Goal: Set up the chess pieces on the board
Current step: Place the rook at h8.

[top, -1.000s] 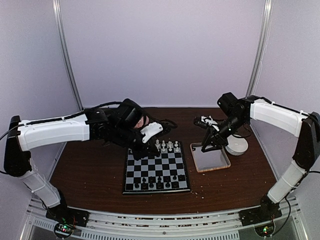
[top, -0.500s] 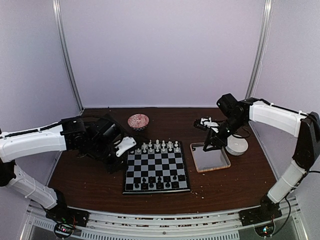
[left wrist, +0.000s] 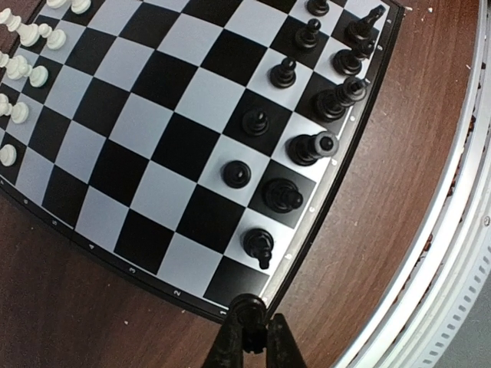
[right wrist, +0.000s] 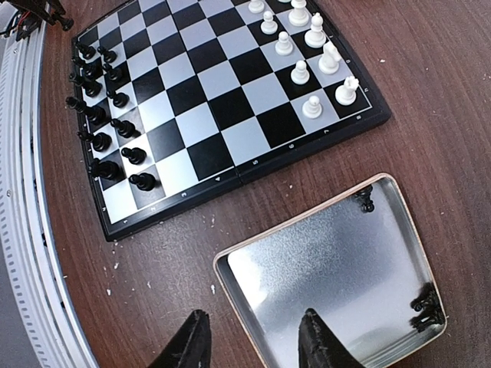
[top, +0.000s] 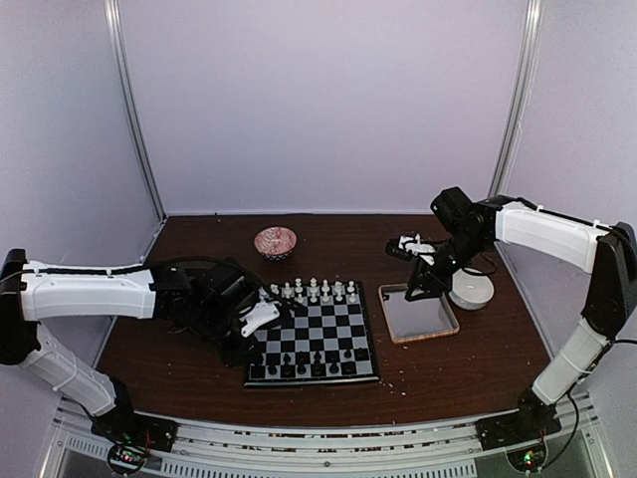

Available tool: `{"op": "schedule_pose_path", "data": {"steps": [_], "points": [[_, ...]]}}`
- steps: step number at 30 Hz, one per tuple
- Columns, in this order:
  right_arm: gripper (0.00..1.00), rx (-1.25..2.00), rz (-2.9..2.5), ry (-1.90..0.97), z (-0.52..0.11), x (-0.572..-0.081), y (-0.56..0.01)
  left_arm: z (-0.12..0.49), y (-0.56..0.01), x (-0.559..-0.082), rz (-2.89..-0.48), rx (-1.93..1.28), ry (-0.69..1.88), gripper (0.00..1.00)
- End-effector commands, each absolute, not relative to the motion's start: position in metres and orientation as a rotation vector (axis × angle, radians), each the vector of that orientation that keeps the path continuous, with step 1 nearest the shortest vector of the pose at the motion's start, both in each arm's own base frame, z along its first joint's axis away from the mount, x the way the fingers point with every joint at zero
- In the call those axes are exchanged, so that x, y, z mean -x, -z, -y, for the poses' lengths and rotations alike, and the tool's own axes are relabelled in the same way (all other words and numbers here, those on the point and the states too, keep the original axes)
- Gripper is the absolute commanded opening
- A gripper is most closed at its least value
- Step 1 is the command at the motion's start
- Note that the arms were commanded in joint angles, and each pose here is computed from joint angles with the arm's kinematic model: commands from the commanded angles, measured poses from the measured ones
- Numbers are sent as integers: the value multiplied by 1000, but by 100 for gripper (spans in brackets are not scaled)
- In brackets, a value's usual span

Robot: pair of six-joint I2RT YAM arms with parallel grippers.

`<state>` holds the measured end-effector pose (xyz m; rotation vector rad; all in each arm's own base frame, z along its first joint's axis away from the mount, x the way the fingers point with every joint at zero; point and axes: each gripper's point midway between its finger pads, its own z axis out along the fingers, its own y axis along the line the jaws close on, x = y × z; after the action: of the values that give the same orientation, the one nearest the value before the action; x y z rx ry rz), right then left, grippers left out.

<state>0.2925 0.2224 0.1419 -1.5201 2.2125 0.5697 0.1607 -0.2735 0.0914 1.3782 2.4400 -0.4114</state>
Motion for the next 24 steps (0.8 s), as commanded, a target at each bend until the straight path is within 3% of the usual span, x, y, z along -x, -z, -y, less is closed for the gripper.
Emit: {"op": "schedule_pose_path", "data": {"steps": [1,24], "points": [[40,1505,-2217,-546,-219,-293,-142,285,-85,-165,-2427,-1355,465,0],[41,1511,-2228,-552,-219,-293,-139,274,-56,-173,-2533,-1335,324,0]]}}
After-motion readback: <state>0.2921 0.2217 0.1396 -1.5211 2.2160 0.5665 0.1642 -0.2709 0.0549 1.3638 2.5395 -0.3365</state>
